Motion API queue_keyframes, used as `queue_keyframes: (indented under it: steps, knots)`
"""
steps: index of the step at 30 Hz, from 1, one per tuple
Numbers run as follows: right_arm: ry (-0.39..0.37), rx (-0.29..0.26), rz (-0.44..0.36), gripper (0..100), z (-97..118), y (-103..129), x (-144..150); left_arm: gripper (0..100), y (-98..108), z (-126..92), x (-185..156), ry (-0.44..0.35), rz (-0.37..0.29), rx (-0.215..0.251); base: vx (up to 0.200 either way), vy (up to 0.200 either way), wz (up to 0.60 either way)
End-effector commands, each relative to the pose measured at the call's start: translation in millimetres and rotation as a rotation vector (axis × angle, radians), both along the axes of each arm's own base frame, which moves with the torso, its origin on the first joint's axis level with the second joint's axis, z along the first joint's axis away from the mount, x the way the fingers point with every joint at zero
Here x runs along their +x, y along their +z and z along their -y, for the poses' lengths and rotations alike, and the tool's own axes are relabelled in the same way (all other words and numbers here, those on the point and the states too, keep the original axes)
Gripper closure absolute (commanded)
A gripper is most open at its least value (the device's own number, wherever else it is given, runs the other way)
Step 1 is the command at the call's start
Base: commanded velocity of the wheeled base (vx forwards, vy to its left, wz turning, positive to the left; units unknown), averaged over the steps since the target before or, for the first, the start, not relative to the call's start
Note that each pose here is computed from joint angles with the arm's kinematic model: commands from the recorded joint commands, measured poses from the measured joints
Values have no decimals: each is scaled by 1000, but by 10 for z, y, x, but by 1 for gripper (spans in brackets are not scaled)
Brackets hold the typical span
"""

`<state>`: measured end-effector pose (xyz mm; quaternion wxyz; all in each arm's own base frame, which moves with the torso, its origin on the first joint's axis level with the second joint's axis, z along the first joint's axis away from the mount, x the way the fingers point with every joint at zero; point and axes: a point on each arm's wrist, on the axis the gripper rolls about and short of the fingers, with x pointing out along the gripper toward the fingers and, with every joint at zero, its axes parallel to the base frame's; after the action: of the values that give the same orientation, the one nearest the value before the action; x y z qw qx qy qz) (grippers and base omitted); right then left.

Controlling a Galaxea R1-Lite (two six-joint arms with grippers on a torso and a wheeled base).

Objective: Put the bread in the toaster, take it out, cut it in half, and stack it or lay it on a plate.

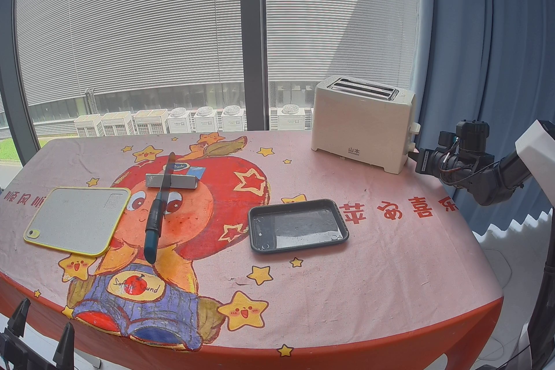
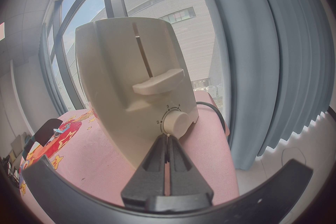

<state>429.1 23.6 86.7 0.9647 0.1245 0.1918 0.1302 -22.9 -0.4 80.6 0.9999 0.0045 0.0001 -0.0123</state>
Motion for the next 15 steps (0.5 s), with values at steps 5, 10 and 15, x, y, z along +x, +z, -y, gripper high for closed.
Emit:
queue_keyframes:
  steps: [5, 10, 15]
  knots:
    - [-1, -1, -7, 100, 6, -34, 6, 0, -52, 0, 1, 0, -1, 0, 0, 0, 0]
    - [2, -2, -13, 100, -7, -47, -8, 0, -52, 0, 1, 0, -1, 0, 0, 0, 0]
    - [7, -8, -13, 100, -13, -39, -25, 0, -52, 0, 1, 0, -1, 0, 0, 0, 0]
